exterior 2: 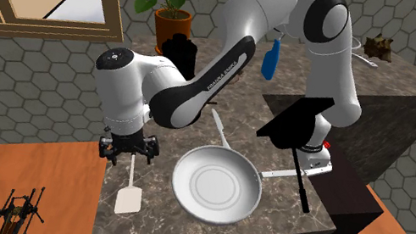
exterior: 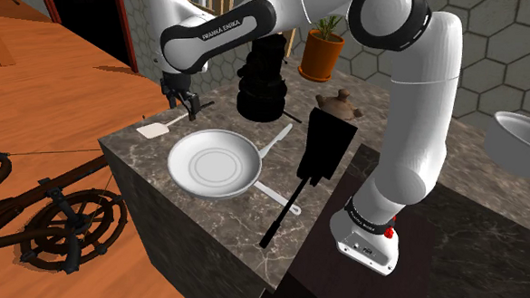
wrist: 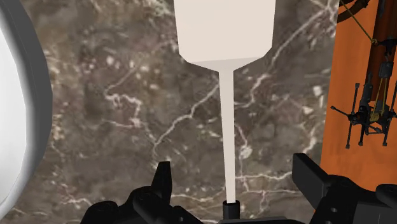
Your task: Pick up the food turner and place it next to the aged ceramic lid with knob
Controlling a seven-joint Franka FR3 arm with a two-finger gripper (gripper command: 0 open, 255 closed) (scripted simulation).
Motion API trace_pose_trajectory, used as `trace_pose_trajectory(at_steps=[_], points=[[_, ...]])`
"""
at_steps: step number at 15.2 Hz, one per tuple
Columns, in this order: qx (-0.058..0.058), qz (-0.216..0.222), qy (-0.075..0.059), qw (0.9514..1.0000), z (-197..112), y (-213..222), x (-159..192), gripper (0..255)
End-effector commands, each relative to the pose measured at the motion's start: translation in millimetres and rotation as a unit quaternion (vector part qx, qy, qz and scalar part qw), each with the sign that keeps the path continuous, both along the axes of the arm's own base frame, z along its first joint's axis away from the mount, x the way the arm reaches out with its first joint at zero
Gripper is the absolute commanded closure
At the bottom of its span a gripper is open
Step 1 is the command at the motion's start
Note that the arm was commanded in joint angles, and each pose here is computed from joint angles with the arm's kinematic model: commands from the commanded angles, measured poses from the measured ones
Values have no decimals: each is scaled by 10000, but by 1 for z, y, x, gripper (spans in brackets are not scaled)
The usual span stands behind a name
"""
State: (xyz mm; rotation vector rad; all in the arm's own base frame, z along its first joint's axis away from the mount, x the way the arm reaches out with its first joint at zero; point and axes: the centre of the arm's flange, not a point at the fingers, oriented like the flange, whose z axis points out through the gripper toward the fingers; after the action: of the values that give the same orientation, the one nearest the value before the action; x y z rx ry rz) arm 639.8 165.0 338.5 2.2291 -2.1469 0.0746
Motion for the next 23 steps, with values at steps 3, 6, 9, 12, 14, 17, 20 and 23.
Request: trace_pose_trajectory(at_steps=[3, 6, 9, 12, 14, 17, 20, 23], points=[[0, 0, 0, 10000, 0, 0, 0, 255], [0, 0, 0, 10000, 0, 0, 0, 255], [0, 0, 0, 10000, 0, 0, 0, 255], [0, 0, 0, 10000, 5, 0, 0, 255], [0, 0, 0, 10000, 16, 0, 0, 255], [0, 0, 0, 10000, 32, 0, 0, 255], [0, 0, 0, 10000, 47, 0, 0, 255], [0, 0, 0, 10000, 63, 0, 0, 255]])
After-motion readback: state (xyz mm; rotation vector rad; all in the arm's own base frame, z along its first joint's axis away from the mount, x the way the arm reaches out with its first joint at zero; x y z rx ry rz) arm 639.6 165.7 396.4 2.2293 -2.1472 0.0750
